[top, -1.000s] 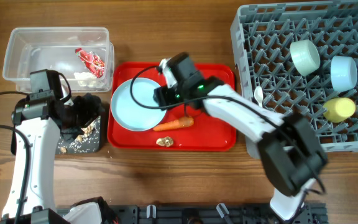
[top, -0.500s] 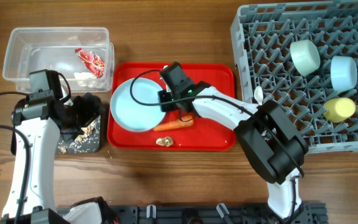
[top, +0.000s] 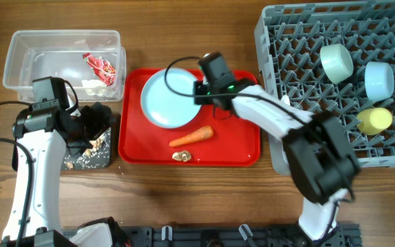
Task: Sort waste into correct bins and load items into the dishwasher rack
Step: 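Carry the blue plate right and stand it upright in the rack, then reach the left gripper to the carrot on the red tray and grasp it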
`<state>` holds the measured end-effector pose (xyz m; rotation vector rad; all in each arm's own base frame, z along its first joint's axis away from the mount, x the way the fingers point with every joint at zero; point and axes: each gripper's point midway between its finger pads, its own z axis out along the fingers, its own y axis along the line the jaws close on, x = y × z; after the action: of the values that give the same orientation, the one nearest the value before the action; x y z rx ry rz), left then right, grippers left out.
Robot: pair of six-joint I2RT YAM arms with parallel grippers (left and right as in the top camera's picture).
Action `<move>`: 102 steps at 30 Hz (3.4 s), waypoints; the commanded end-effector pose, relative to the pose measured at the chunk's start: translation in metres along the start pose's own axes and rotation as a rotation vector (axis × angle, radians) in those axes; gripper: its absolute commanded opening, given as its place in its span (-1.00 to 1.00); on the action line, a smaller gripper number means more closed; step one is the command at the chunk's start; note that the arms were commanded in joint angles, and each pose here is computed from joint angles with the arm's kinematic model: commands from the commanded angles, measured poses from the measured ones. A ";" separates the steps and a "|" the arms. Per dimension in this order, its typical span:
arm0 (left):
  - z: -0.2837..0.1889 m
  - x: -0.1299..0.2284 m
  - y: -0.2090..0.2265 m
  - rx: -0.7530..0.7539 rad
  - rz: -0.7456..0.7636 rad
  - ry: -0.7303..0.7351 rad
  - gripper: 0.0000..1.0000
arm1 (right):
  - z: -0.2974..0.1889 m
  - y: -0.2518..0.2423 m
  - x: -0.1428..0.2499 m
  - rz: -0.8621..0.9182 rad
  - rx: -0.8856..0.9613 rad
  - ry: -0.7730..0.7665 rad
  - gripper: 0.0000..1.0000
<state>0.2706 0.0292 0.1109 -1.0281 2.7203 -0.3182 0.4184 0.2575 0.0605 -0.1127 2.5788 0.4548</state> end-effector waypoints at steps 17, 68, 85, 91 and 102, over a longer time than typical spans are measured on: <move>-0.006 -0.005 -0.002 0.011 -0.005 -0.025 0.89 | -0.329 -0.221 -0.110 0.012 1.362 -0.540 -0.91; -0.006 -0.004 -0.007 0.040 -0.004 -0.017 0.98 | -0.206 -0.133 -0.059 -0.166 0.400 -0.187 0.31; 0.012 0.048 -0.106 0.189 0.638 -0.016 0.99 | -0.243 -0.116 -0.013 -0.121 0.286 -0.089 0.78; 0.041 0.110 -0.154 0.249 0.999 0.044 1.00 | -0.249 -0.140 -0.005 0.050 0.322 -0.067 0.92; 0.117 0.166 -0.164 0.099 1.295 0.095 0.96 | -0.257 -0.169 -0.001 0.148 0.356 -0.058 0.94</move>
<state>0.2807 -0.2214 0.0447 0.7610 2.7438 -0.3722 0.3248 0.0084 0.2162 0.1897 2.5839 0.0046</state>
